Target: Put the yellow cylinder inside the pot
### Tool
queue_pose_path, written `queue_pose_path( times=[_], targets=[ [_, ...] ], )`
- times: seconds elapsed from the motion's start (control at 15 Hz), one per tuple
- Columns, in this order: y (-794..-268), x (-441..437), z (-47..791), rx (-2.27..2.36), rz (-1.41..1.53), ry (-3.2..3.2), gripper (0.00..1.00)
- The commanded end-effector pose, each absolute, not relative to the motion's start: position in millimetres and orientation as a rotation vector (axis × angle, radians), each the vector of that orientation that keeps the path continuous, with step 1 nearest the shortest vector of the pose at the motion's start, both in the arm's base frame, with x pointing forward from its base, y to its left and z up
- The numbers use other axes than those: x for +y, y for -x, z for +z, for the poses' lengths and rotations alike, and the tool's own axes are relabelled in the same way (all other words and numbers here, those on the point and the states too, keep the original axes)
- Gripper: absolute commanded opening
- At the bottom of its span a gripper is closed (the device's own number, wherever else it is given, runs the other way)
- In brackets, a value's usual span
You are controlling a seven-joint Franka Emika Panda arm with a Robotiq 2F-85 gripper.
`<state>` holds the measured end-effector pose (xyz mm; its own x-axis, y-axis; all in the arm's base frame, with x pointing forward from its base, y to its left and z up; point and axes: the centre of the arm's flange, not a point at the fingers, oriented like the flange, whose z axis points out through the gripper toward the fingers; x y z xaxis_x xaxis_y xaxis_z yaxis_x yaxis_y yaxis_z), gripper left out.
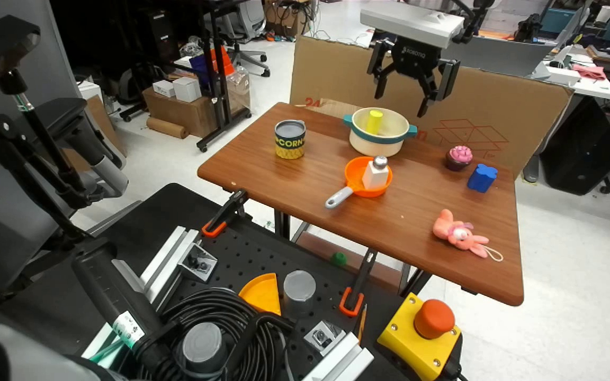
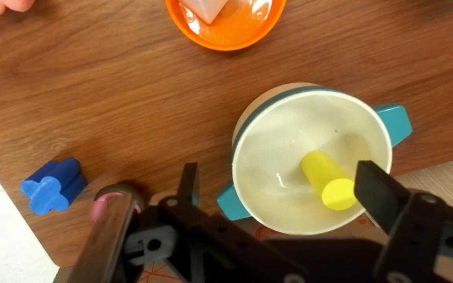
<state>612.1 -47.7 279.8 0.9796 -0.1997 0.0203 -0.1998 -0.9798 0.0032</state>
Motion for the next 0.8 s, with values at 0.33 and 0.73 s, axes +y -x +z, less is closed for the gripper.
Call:
queue_pose_path(
  times=[0.33,0.73],
  targets=[
    [-614.5,-53.7,289.7,-0.325,0.008,-3.090,1.00],
    [-574.6,-56.8,319.6,-0.357,-0.052,-2.992,1.00]
  ],
)
